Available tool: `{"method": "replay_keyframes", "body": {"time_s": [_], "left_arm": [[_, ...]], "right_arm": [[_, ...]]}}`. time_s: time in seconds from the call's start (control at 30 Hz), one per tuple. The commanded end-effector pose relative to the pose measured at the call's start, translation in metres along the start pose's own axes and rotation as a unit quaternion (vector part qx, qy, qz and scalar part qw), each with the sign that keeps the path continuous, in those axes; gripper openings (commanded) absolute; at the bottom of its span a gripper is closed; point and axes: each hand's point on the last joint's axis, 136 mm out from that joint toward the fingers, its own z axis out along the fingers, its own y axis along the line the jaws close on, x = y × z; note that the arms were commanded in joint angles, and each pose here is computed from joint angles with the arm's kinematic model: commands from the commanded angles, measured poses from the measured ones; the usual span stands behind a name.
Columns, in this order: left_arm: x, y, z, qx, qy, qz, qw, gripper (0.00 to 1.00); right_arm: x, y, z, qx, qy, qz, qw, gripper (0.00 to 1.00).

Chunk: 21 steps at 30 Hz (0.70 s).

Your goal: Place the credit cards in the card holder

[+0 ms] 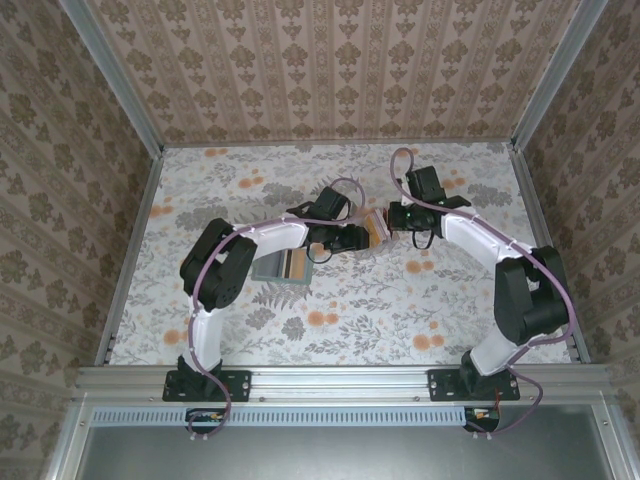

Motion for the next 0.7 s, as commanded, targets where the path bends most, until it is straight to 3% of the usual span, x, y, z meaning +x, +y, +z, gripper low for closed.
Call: {"method": "replay_keyframes", "body": {"time_s": [0.0, 0.27, 0.43, 0.67], "left_arm": [[-0.018, -0.031, -0.036, 0.025, -0.037, 0.034, 0.998, 0.5], [-0.037, -0.048, -0.097, 0.112, -0.117, 0.027, 0.986, 0.52], [-0.045, -0.062, -0.128, 0.185, -0.17, 0.018, 0.968, 0.55], [-0.051, -0.079, -0.143, 0.279, -0.2, -0.003, 0.939, 0.56]], "right_arm": [[-0.011, -0.002, -0.025, 0.011, -0.049, -0.002, 0.999, 0.0], [-0.032, 0.015, -0.081, -0.038, -0.165, -0.005, 0.986, 0.0], [-0.039, 0.048, -0.092, -0.141, -0.184, 0.028, 0.972, 0.0], [-0.045, 0.09, -0.097, -0.289, -0.199, 0.112, 0.93, 0.0]]}}
